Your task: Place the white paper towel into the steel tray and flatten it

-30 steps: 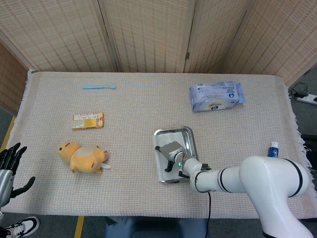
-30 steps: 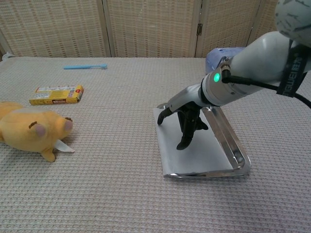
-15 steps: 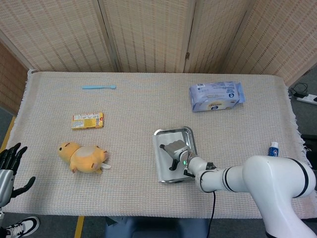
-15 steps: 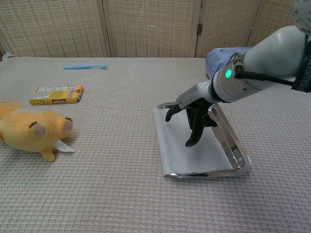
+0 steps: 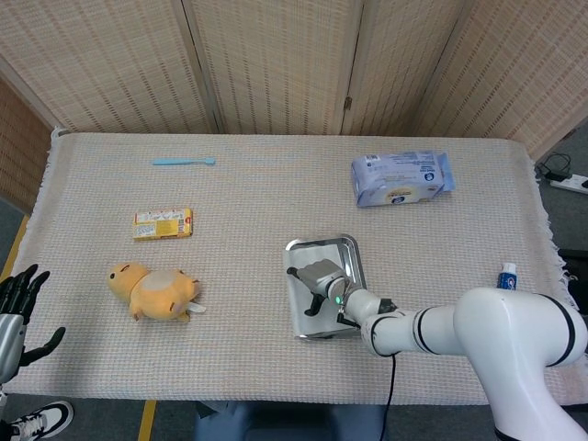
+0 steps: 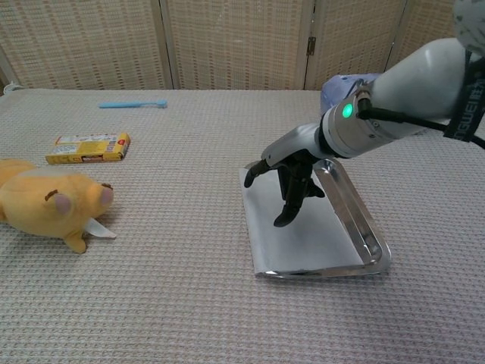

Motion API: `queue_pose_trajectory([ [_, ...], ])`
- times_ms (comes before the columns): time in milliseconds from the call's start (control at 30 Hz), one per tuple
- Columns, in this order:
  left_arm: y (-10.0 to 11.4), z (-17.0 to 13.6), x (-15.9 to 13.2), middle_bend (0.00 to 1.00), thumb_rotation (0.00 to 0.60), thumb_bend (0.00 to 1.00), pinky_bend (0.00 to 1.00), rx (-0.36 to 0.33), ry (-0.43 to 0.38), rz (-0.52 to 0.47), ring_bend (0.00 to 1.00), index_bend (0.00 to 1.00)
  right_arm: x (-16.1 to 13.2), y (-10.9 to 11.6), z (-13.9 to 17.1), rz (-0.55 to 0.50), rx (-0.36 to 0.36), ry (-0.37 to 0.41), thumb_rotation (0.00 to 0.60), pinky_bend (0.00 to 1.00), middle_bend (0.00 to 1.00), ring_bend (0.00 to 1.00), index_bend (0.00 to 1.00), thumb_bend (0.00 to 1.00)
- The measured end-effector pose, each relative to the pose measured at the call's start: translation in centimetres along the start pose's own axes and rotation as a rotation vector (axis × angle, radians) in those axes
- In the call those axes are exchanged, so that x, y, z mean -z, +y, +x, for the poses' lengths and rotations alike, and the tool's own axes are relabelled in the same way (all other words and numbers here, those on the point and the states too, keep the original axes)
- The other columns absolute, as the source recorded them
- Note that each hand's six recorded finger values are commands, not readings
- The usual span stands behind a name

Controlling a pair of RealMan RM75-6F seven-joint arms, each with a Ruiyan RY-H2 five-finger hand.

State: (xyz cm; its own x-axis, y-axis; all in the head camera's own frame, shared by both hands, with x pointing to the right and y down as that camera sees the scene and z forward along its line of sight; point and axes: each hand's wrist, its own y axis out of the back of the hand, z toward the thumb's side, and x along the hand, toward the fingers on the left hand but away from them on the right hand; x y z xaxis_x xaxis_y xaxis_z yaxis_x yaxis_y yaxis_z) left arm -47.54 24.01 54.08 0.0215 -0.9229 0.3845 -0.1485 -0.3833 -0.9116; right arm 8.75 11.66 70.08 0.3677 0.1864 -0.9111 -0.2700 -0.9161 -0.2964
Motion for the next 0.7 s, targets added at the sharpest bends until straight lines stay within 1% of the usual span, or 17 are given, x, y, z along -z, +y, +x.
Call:
queue_pose_trajectory([
  [233, 0.1, -0.1, 0.0, 0.02, 0.6, 0.35, 0.09, -0.001, -0.001, -0.002, 0.0, 0.03, -0.6, -0.6, -1.3, 0.002, -0.004, 0.016, 0.506, 0.64, 0.89, 0.75, 0.06, 0.35],
  [400, 0.1, -0.1, 0.1, 0.02, 0.6, 0.35, 0.09, 0.0, 0.001, -0.004, 0.0, 0.03, -0.6, -0.8, -1.8, 0.002, -0.007, 0.013, 0.505, 0.64, 0.89, 0.76, 0.06, 0.35],
  [700, -0.1, -0.1, 0.0, 0.02, 0.6, 0.35, 0.09, 0.004, 0.001, 0.004, 0.0, 0.03, 1.0, -0.5, -1.2, 0.001, -0.005, -0.025, 0.506, 0.64, 0.9, 0.75, 0.06, 0.35],
])
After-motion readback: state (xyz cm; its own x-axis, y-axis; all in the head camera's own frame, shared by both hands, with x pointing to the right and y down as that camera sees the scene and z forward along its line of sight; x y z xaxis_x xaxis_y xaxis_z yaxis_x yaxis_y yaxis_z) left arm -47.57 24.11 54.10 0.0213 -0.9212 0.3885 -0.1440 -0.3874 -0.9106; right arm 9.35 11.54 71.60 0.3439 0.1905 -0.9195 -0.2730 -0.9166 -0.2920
